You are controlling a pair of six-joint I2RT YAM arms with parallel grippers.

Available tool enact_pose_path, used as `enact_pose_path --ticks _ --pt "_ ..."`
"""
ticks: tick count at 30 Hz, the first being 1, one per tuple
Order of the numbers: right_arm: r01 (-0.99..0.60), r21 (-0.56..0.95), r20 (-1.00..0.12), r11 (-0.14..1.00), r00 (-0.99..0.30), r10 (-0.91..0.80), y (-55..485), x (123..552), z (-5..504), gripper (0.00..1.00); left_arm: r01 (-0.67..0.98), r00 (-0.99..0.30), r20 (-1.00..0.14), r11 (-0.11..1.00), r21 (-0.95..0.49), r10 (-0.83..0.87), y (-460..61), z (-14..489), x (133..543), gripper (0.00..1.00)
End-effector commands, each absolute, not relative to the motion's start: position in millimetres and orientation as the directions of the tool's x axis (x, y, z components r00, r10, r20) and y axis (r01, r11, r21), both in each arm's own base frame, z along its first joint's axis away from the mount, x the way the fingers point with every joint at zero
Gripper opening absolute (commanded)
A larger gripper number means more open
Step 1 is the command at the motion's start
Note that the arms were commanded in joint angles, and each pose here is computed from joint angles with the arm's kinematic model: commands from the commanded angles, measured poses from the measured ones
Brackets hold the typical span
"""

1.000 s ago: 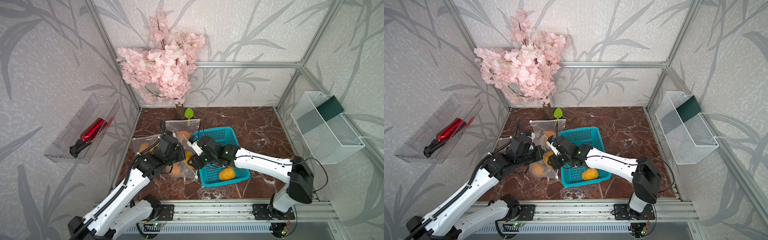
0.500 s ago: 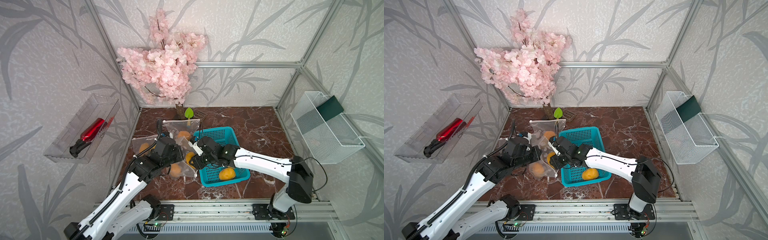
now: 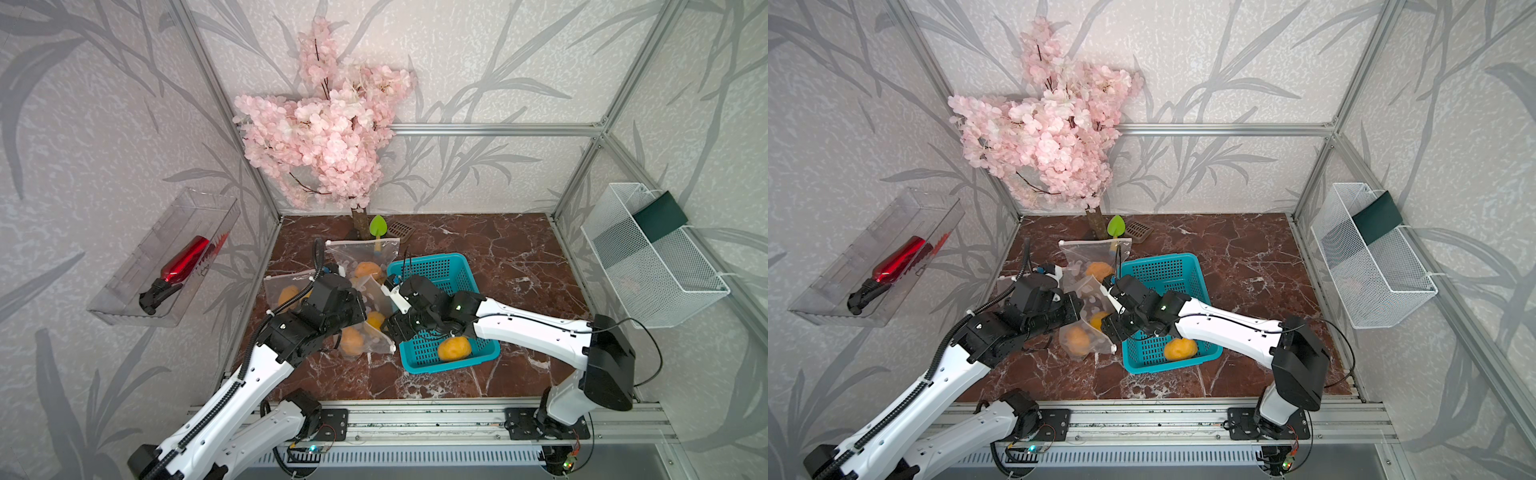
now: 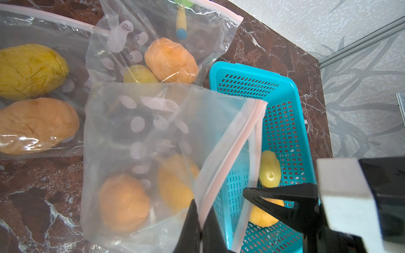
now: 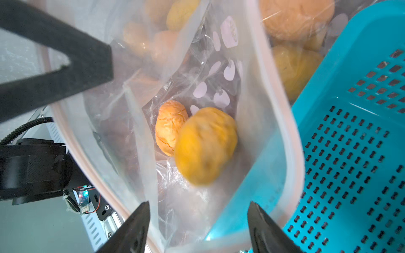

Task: Put the potatoes into a zipper bag and zip it
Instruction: Place the potato into the zipper food storage bag, then pick up the potato from the basket.

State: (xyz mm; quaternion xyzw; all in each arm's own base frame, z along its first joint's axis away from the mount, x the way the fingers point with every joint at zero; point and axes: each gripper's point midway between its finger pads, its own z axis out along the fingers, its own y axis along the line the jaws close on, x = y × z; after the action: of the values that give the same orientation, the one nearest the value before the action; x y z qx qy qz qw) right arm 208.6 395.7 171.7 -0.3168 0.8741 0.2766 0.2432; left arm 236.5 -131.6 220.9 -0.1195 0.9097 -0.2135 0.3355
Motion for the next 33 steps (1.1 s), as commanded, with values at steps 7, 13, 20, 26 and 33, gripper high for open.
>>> enact_pose_path --ticks 7,13,20,26,33 --pt "-0.699 0.279 -0.657 0.659 -0.639 -0.400 370 207 205 0.79 -0.087 -0.720 -0.578 0.877 -0.472 -0.383 -126 232 237 0.00" --pt "-0.596 0.128 -0.686 0.793 -0.631 -0.362 312 219 224 0.79 -0.090 -0.719 -0.579 0.877 -0.472 -0.385 -125 232 237 0.00" --pt "-0.420 -0.143 -0.654 0.896 -0.639 -0.404 221 233 198 0.81 -0.101 -0.714 -0.584 0.883 -0.459 -0.386 -123 230 239 0.00" --pt "-0.421 -0.120 -0.591 0.899 -0.697 -0.405 195 215 165 0.82 -0.106 -0.715 -0.581 0.882 -0.458 -0.388 -123 228 240 0.00" --pt "-0.428 -0.124 -0.534 0.895 -0.732 -0.423 192 212 136 0.84 -0.107 -0.719 -0.579 0.884 -0.455 -0.385 -124 227 240 0.00"
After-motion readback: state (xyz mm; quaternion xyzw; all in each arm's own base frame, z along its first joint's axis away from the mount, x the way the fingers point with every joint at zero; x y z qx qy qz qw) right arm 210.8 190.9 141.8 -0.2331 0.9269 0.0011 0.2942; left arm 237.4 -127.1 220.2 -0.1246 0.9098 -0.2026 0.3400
